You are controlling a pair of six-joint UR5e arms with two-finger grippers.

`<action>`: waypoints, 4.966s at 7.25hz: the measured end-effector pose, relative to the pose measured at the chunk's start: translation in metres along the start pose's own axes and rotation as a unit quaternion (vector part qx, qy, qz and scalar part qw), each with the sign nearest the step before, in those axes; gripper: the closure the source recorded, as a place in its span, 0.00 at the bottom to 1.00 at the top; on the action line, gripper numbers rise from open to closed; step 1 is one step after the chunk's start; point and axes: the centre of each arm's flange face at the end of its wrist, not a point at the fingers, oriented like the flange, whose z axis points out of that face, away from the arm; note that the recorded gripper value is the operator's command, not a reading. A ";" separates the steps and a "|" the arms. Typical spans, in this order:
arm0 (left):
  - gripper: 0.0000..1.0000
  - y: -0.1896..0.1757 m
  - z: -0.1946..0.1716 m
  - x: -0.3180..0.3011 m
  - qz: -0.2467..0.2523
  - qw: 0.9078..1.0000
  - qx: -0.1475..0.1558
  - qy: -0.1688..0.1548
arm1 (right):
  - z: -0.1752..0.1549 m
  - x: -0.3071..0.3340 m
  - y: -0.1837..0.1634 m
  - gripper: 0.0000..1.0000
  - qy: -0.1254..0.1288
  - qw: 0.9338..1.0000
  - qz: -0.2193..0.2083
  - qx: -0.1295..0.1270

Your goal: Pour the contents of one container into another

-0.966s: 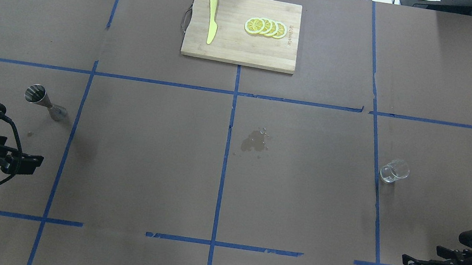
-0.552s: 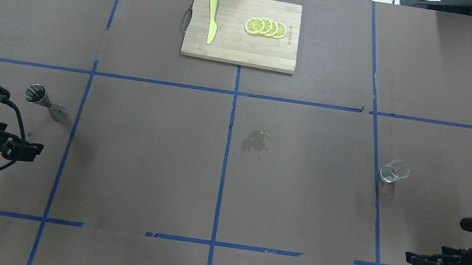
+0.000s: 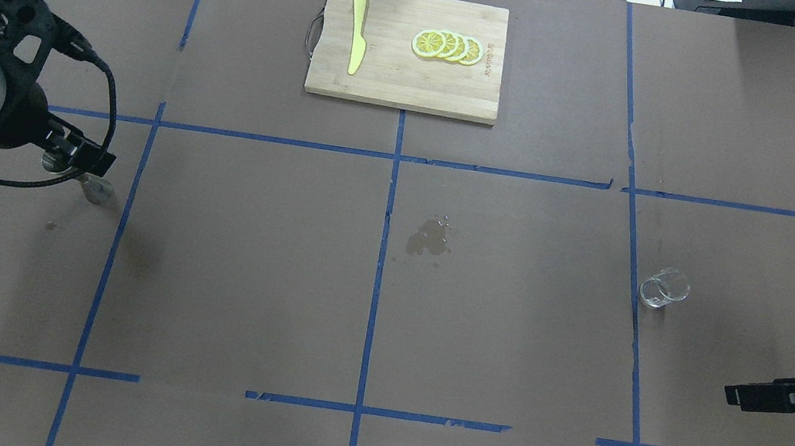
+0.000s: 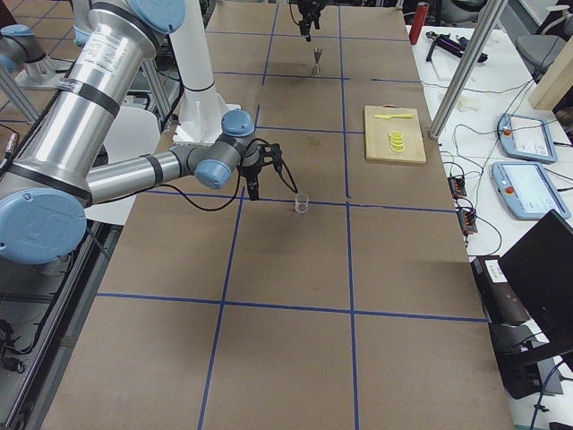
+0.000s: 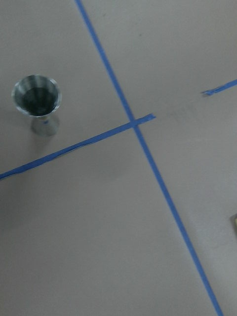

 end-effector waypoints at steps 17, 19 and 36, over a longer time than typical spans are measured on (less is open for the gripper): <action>0.00 0.118 0.056 -0.462 -0.130 0.987 -0.075 0.051 | -0.108 0.297 -0.136 0.00 0.055 0.997 0.021 -0.048; 0.00 0.136 0.061 -0.463 -0.164 0.982 -0.083 0.050 | -0.105 0.323 -0.129 0.00 0.053 0.996 0.045 -0.047; 0.00 0.136 0.058 -0.457 -0.191 0.978 -0.071 0.044 | -0.091 0.364 -0.131 0.00 0.057 0.993 0.098 -0.006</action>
